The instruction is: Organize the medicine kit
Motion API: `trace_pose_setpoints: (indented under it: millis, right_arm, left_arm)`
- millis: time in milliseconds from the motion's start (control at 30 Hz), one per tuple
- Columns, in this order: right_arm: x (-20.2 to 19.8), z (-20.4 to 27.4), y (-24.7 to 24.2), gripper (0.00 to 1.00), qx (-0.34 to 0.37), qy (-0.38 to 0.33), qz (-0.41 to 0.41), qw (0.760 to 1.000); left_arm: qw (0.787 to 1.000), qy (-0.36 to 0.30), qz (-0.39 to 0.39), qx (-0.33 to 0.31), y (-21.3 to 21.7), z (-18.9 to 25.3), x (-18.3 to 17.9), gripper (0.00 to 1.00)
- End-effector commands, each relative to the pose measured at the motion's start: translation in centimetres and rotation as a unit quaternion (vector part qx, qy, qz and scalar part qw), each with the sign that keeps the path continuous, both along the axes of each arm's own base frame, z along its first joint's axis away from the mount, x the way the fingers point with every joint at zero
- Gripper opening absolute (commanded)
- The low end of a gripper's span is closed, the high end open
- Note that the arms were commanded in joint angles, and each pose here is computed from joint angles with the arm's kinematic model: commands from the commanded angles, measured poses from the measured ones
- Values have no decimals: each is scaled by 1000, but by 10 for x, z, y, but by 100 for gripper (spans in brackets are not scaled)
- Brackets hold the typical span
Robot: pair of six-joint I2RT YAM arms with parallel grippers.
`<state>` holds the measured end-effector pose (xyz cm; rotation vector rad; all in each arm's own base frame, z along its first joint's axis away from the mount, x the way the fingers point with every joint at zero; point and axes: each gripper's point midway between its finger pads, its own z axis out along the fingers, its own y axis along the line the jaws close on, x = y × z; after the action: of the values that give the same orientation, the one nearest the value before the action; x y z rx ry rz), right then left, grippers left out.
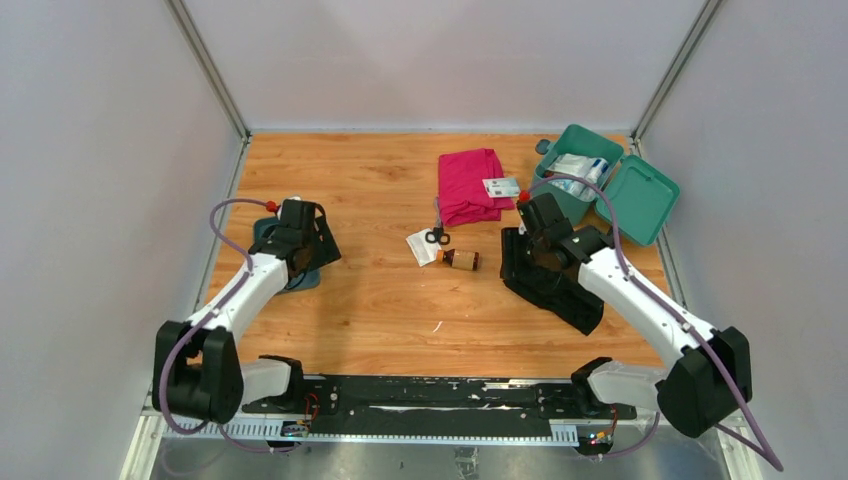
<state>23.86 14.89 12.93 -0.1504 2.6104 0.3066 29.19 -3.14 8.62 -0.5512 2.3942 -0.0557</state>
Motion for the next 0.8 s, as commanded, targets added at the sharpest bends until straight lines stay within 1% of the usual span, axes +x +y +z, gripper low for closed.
trace_pose_setpoints:
  millis: [0, 133, 267, 367, 600, 767]
  right_arm:
    - [-11, 5, -12, 58, -12, -12, -13, 1000]
    - [-12, 13, -15, 57, -10, -25, -17, 1000]
    - [-15, 15, -18, 57, -13, -26, -16, 999]
    - [-17, 13, -21, 57, -18, -25, -19, 999]
    - [-19, 12, -23, 57, -23, -23, -19, 999]
    - [-21, 10, -23, 57, -20, -19, -21, 999]
  left_arm:
    - [1000, -6, 0, 19, 5, -5, 24, 73]
    - [997, 0, 13, 70, 23, -17, 32, 69]
    - [995, 25, 8, 100, 30, -30, 38, 58]
    - [995, 34, -14, 91, 23, -40, 42, 49]
    - [994, 66, -34, 84, 17, -61, 43, 31]
    - [995, 60, -71, 46, -2, -66, 42, 20]
